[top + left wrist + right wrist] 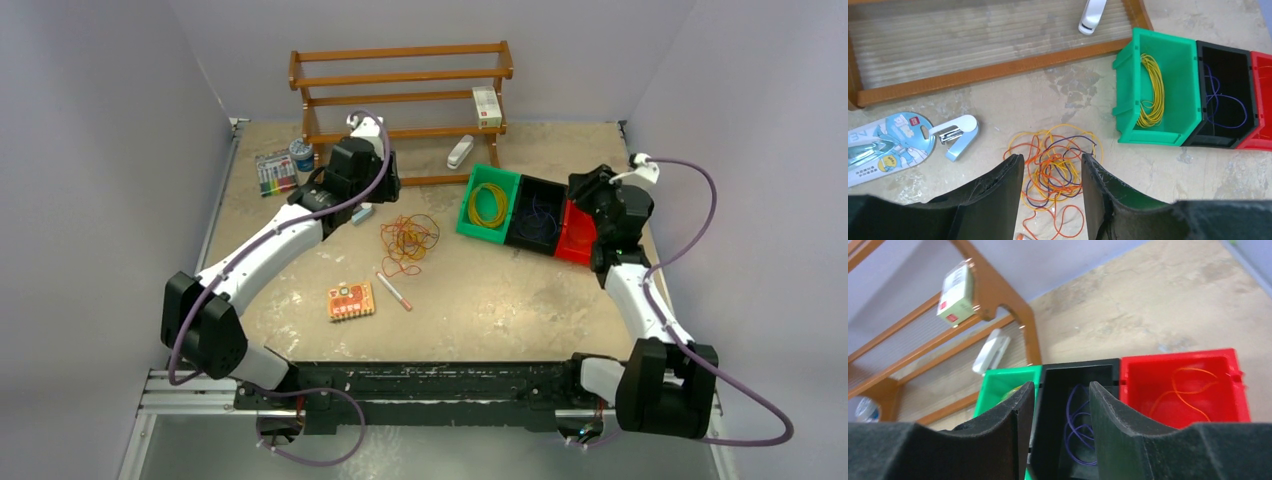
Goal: Untangle the cables
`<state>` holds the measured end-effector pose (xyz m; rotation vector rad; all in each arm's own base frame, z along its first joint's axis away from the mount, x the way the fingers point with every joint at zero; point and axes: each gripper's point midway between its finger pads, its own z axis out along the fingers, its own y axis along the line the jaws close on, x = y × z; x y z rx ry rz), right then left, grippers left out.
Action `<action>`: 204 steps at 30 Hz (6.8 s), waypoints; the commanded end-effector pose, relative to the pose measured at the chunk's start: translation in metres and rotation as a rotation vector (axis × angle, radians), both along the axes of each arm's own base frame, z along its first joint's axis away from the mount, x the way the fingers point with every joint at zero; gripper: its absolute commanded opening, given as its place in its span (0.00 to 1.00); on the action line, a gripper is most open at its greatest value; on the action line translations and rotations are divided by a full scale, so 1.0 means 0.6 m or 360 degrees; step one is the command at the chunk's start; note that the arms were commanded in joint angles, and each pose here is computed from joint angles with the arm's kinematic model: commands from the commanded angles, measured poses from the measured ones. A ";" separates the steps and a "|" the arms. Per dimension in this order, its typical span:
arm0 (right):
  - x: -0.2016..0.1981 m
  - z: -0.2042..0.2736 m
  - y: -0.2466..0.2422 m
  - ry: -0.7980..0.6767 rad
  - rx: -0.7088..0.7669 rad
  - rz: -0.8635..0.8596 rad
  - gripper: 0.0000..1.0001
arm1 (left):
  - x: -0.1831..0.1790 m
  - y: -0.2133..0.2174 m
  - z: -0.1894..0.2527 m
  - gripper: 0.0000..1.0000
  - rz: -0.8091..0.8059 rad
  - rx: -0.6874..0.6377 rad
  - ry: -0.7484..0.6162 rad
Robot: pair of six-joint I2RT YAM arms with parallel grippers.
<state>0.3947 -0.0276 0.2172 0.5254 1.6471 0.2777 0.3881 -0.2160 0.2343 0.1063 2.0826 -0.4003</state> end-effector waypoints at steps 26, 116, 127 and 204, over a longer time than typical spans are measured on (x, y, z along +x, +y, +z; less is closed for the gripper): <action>0.016 -0.014 0.271 0.0005 -0.0179 0.1066 0.47 | 0.007 -0.045 -0.220 0.39 -0.0115 0.0093 0.0510; -0.042 0.105 0.645 -0.1260 -0.0520 0.1617 0.54 | -0.084 -0.079 0.203 0.00 -0.0602 -0.0443 -0.0375; -0.039 -0.015 0.654 -0.0976 -0.0441 0.1692 0.39 | -0.102 -0.049 0.288 0.00 -0.0510 -0.0494 -0.0547; -0.077 0.096 0.631 -0.0400 0.0042 0.1674 0.43 | -0.145 -0.049 0.394 0.00 -0.0639 -0.0668 -0.0864</action>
